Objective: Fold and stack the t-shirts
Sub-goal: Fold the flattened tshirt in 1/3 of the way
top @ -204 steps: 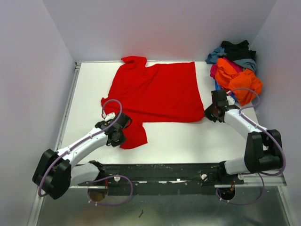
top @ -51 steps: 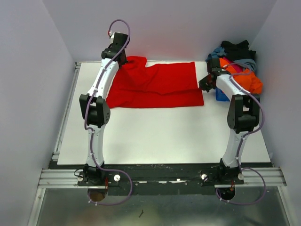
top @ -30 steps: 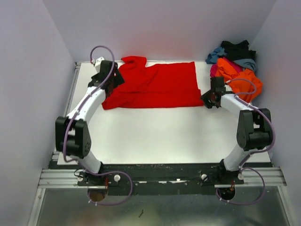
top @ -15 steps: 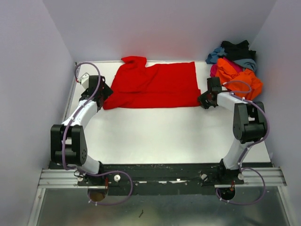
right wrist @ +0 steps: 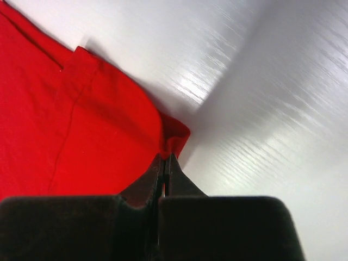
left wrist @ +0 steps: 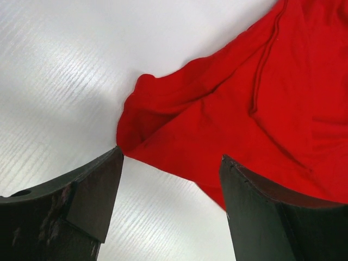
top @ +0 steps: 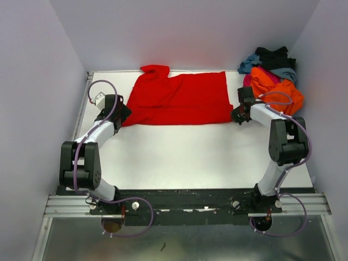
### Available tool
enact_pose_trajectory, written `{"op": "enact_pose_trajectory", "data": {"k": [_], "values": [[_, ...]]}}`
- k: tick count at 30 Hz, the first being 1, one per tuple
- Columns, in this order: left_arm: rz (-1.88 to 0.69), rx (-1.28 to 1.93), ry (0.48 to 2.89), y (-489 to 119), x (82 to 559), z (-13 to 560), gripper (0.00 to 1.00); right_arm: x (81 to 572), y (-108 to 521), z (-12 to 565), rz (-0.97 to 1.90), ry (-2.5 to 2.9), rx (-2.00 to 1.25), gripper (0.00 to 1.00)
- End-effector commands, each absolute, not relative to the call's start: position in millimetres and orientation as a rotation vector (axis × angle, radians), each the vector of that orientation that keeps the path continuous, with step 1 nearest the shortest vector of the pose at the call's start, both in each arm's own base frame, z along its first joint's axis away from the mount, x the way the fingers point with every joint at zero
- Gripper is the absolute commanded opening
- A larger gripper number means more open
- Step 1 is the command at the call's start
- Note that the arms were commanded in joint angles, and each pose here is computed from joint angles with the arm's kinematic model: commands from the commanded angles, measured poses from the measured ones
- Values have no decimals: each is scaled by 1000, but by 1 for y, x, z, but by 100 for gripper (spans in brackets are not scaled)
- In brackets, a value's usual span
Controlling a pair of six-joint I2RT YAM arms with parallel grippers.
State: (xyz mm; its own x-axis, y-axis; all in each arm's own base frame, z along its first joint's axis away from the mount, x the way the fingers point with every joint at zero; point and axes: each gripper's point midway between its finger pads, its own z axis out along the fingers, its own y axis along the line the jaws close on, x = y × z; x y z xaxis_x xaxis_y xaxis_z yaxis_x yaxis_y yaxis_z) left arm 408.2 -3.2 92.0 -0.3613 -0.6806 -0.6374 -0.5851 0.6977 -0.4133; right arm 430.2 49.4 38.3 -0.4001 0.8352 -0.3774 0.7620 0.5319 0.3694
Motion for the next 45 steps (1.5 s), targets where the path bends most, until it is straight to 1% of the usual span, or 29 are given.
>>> {"op": "enact_pose_trajectory", "data": {"k": [1,3,6,7,11,14,16,19,22,27,28,30,31,32,36,40,41,42,43,44,45], "values": [[-209,-1014,2033,-7,418,89,83,413,38,48,108,2232,1292,1],[-224,-1038,2030,-9,418,83,81,411,39,46,109,2236,1277,1],[-253,-1060,2021,-12,418,77,73,410,38,47,112,2233,1250,1],[-252,-1066,2021,-12,418,77,72,411,38,48,110,2230,1246,1],[-150,-1090,2033,1,406,73,70,410,35,53,100,2217,1232,1],[-102,-1065,2040,7,403,74,66,411,34,56,100,2207,1228,1],[-116,-1019,2061,3,405,72,61,411,34,56,104,2207,1225,1],[-151,-1005,2121,-6,409,59,59,411,35,57,106,2212,1220,1],[-151,-1016,2160,-9,410,46,59,411,35,57,103,2216,1206,1],[-87,-1008,2192,-2,412,35,58,411,35,57,103,2220,1200,1],[-87,-1001,2198,-3,414,34,51,410,35,56,100,2223,1199,1],[-87,-978,2205,-1,418,34,30,410,35,57,103,2220,1200,1],[-73,-977,2200,2,418,37,6,410,35,57,103,2220,1200,1],[-48,-982,2186,7,418,42,0,410,35,57,101,2222,1199,1],[82,-978,2123,33,411,69,0,408,32,59,86,2220,1201,1],[135,-978,2108,41,409,82,0,404,31,59,75,2223,1215,1],[130,-977,2114,40,410,82,2,403,31,59,76,2225,1213,1],[123,-968,2123,39,411,82,17,402,32,59,74,2230,1210,1],[118,-965,2139,37,412,80,45,400,32,58,76,2233,1212,1],[116,-965,2152,36,411,79,68,400,32,57,78,2237,1212,1],[97,-963,2160,33,410,79,78,398,33,56,80,2243,1213,1]]}}
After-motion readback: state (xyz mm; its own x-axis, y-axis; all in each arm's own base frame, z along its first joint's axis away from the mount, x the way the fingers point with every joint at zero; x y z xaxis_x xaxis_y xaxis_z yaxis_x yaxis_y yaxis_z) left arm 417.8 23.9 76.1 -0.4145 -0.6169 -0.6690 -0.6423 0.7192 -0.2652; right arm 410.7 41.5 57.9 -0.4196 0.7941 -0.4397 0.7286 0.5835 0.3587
